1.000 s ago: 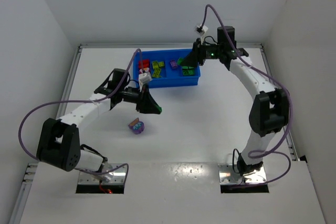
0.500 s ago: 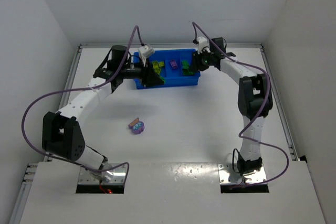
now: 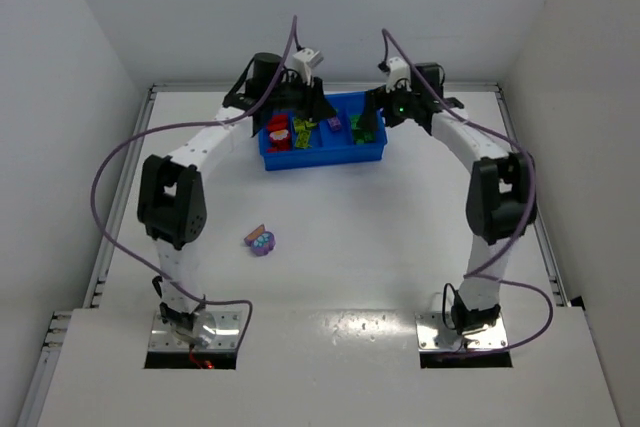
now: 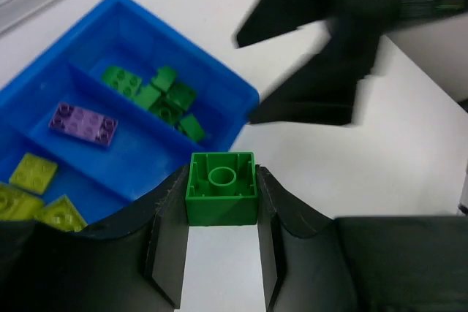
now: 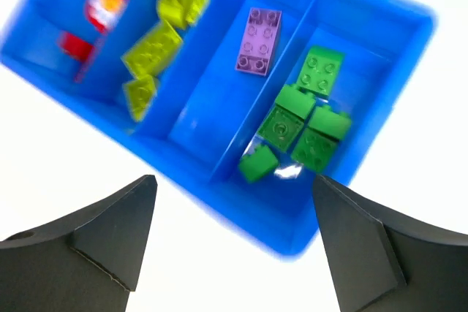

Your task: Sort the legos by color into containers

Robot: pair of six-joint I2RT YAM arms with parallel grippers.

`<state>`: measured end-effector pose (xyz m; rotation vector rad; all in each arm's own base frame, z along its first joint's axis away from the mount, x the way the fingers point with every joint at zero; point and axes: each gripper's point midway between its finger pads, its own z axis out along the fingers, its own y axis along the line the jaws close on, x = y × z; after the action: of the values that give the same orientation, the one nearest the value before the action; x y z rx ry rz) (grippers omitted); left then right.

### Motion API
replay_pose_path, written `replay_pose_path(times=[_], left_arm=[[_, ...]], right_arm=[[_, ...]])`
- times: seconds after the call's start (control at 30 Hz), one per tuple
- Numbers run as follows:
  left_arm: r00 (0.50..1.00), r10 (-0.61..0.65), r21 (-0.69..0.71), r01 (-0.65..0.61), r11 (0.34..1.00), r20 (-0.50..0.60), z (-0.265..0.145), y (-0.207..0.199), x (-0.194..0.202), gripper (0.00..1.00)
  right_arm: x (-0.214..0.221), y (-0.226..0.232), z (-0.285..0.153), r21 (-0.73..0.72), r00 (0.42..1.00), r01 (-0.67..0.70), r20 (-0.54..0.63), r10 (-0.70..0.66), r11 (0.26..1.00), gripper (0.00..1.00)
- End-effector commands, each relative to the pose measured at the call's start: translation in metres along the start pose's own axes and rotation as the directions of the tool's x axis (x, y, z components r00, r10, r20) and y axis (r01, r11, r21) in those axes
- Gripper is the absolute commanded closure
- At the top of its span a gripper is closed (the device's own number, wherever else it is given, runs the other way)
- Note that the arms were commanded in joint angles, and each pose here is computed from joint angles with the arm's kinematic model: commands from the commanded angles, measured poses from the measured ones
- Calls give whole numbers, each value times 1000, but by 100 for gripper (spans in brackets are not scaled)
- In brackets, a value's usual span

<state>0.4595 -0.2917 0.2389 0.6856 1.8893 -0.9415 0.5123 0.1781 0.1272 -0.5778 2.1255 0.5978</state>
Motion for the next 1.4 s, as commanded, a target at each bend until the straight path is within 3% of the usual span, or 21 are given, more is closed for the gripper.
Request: replay_pose_path(times=[0.0,0.17,0.4,0.57,0.6,0.63,0.67,0.87,0.9,1.0,1.07,1.13,1.17,1.27,1.3,1.37], left_arm=[[999,11,-16,-10,1000,51,38,7,-19,98],[997,14,-15,-13,1000,72,86,16,-24,93],[998,13,-16,-12,1000,58,144,34,2,81],[998,23,-57,-20,998,60,155,43,7,40],[998,24,-78,-19,997,64,154,47,6,37],[998,24,-87,-18,996,65,154,48,6,24],[996,36,-93,-28,995,87,148,44,-8,8],[964,89,-134,-57,989,249,86,14,-105,0],[951,111,-130,-76,989,290,58,-3,-133,0],[968,62,-124,-32,992,243,17,-1,-126,0],[961,78,-79,-59,995,266,-30,-26,-141,0],[977,65,-29,-60,998,204,-57,-19,-112,0],[974,88,-29,-84,996,210,-84,-30,-116,0],[983,38,-200,-2,980,179,-129,7,-92,0],[971,75,-261,-14,965,227,-160,-1,-104,0],[968,49,-429,64,901,246,-196,24,-82,0]], right_arm=[[-88,22,-81,52,967,61,243,-72,997,13],[-97,29,-168,191,946,81,294,-135,978,12],[-55,41,-214,262,959,75,247,-142,962,12],[-45,45,-228,277,961,65,241,-134,959,12],[-38,45,-225,273,967,58,224,-123,960,12],[-38,45,-225,273,967,58,224,-123,960,12],[-38,47,-225,259,966,62,226,-123,964,12],[-35,59,-209,169,964,96,229,-134,981,12],[-35,65,-207,148,960,135,226,-166,980,12],[-25,100,-190,-65,955,221,217,-203,973,12],[-10,119,-177,-157,954,258,198,-226,953,13],[6,151,-160,-281,937,339,186,-296,898,13],[13,162,-152,-318,931,359,183,-315,878,13],[30,202,-125,-433,912,409,167,-374,803,14],[25,212,-118,-440,902,432,179,-394,788,14],[43,241,-91,-503,932,344,80,-354,793,14]])
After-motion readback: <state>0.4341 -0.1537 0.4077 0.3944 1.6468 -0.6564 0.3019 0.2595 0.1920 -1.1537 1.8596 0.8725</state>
